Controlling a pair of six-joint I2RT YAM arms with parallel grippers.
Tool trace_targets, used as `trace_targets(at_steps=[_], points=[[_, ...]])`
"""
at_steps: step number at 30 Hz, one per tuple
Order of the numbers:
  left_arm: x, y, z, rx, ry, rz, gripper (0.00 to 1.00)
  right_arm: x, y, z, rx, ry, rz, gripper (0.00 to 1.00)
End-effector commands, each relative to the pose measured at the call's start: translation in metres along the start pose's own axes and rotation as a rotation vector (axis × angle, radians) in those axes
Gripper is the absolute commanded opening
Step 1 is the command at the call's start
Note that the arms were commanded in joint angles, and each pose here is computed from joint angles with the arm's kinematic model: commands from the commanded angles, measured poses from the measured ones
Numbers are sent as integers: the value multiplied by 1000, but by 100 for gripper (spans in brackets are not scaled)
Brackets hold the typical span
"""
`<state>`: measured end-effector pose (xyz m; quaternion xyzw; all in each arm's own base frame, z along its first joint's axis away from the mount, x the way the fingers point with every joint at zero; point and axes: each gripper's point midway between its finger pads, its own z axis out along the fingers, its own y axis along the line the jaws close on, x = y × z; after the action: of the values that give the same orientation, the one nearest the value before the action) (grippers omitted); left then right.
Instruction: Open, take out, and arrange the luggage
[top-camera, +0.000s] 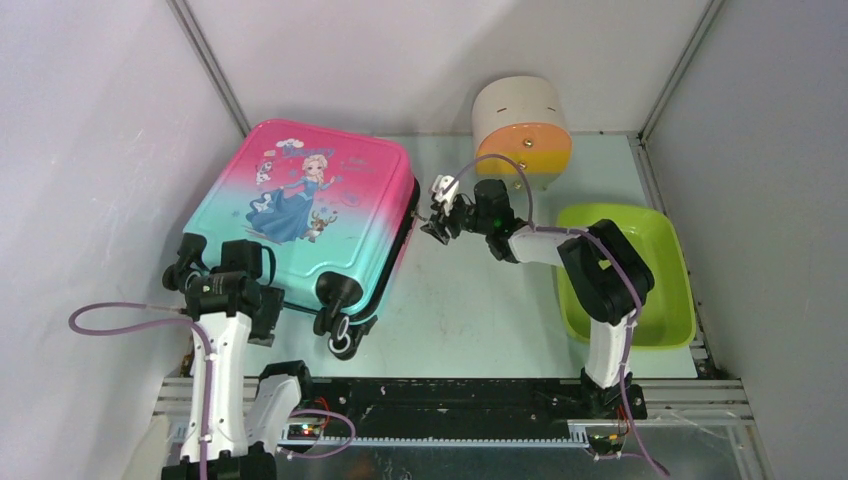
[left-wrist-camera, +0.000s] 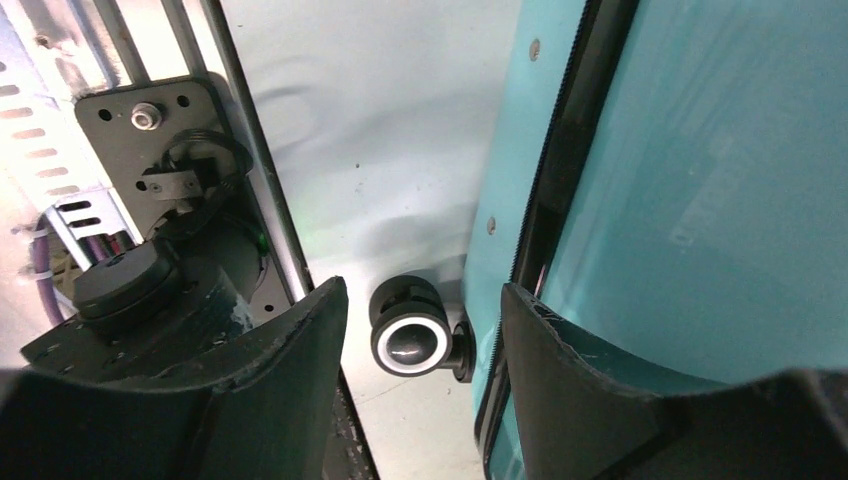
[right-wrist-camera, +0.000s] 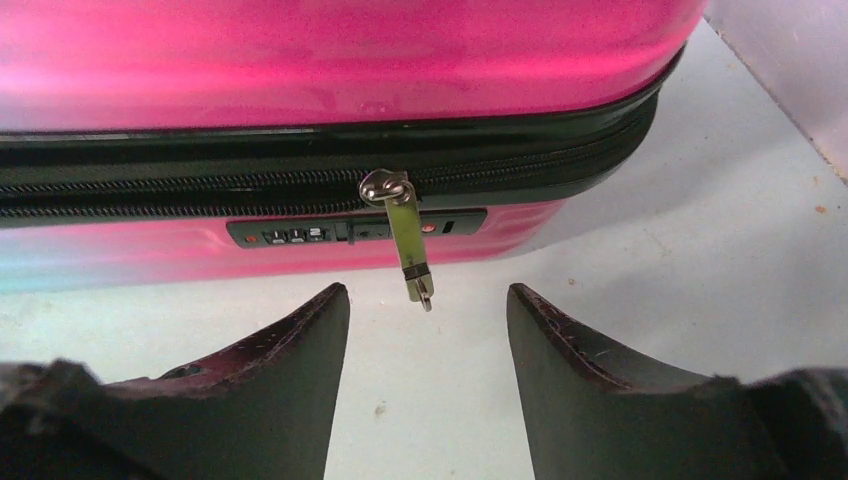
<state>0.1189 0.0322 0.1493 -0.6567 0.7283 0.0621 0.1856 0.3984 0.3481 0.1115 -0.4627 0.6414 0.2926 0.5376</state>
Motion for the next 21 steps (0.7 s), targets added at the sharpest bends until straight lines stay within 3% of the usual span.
trace_targets(at_steps=[1,10,17,19,21], points=[[-6,-14,2,43,-22,-79,63,-27,-11,15,34,-72,-165,63],[-7,-18,10,38,-30,-77,63,-20,-21,39,139,-7,-247,66],[-7,-22,13,35,-26,-75,62,-19,-27,50,214,8,-293,62],[-8,-22,14,32,-29,-73,62,-23,-30,50,233,-8,-283,55],[-10,-22,14,30,-38,-68,62,-29,-31,49,247,-40,-273,39]])
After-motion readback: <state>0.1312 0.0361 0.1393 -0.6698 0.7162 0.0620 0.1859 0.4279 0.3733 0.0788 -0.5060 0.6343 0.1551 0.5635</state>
